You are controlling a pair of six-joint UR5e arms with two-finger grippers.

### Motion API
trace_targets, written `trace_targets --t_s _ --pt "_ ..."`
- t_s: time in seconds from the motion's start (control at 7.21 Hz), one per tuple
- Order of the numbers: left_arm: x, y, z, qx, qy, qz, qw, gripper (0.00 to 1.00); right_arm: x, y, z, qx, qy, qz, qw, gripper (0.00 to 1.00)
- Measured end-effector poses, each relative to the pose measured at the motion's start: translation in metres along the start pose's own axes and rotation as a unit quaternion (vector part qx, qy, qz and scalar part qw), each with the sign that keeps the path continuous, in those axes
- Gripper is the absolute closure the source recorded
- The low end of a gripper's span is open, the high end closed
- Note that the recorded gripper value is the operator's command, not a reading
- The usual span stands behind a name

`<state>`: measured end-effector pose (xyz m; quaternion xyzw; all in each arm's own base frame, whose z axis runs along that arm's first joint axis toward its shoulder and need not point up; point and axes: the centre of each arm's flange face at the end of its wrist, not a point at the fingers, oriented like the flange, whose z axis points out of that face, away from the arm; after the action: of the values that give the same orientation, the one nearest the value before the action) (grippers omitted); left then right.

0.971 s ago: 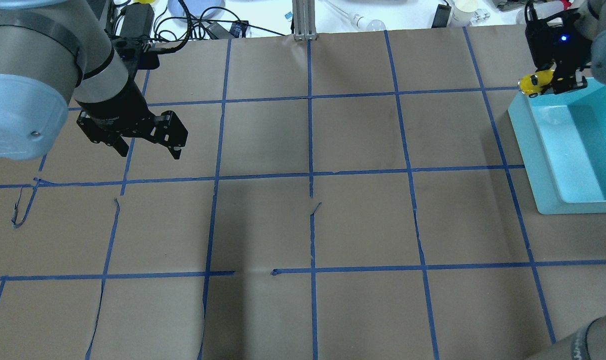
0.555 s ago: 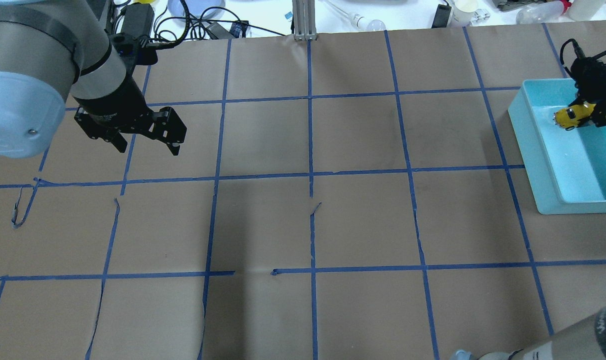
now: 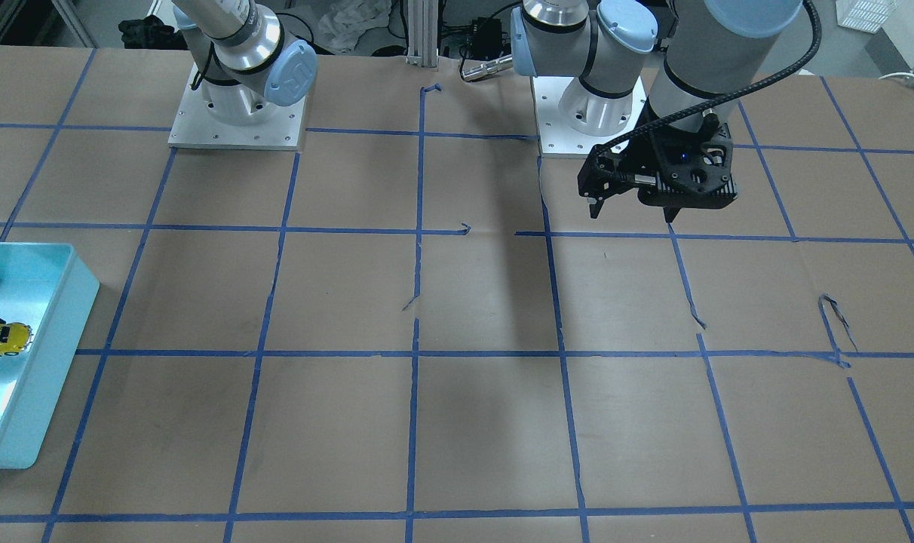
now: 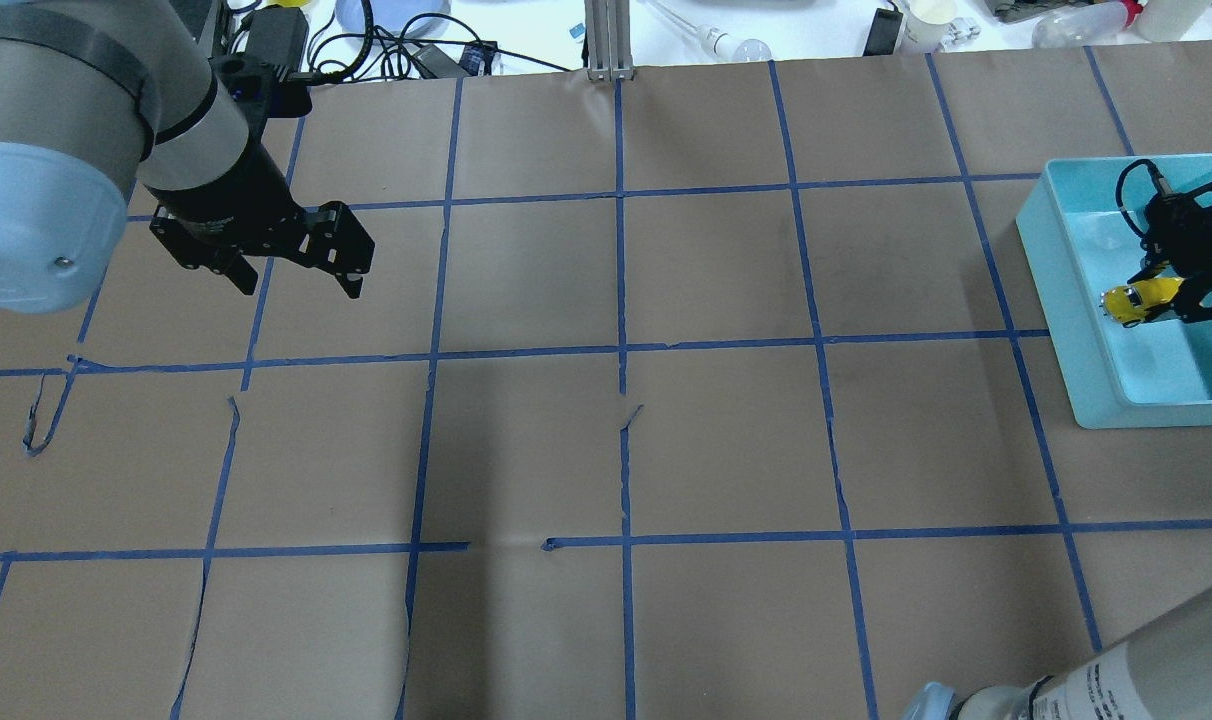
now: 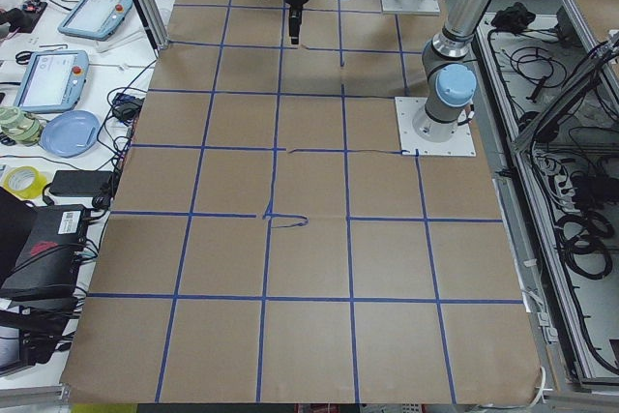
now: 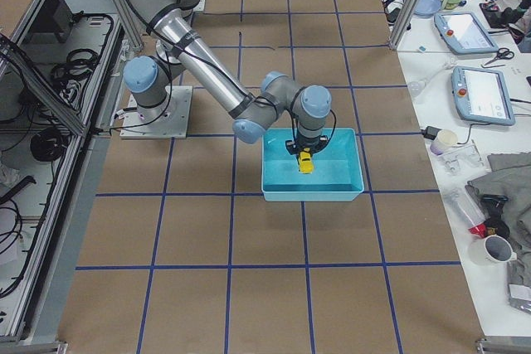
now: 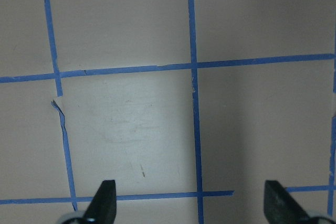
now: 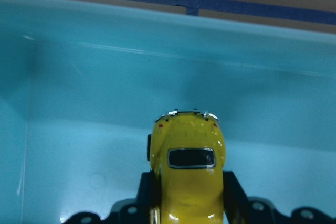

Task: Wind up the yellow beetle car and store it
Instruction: 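Open the right gripper to drop the car in the bin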

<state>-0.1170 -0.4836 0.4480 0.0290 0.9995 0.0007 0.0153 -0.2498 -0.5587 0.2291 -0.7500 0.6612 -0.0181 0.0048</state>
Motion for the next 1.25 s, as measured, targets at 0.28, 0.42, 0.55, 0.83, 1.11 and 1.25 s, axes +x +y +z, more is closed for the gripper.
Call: trace_targets --t_s 0.28,0.42,0.55,0.83,1.11,1.25 --pt "0.000 0.000 0.001 0.000 0.000 0.000 1.0000 0.00 -0.001 0.003 0.007 0.003 -0.002 0.005 1.0000 0.00" --pt "0.000 -0.001 0.001 0.000 0.000 -0.001 1.0000 0.00 -0.001 0.002 0.007 0.004 -0.002 0.006 1.0000 0.00" --pt "0.000 -0.001 0.001 0.000 0.000 -0.001 1.0000 0.00 -0.001 0.002 0.005 0.004 -0.001 0.007 1.0000 0.00" --pt "0.000 0.000 0.002 -0.001 -0.001 0.001 1.0000 0.00 -0.001 0.002 -0.002 0.000 0.002 0.008 1.0000 0.00" --pt "0.000 0.000 0.001 0.000 -0.001 0.005 1.0000 0.00 -0.001 -0.006 -0.039 -0.017 0.020 0.026 0.9993 0.00" --pt "0.000 0.000 0.001 0.000 -0.001 0.005 1.0000 0.00 -0.006 -0.015 -0.072 -0.023 0.028 0.047 0.9983 0.00"
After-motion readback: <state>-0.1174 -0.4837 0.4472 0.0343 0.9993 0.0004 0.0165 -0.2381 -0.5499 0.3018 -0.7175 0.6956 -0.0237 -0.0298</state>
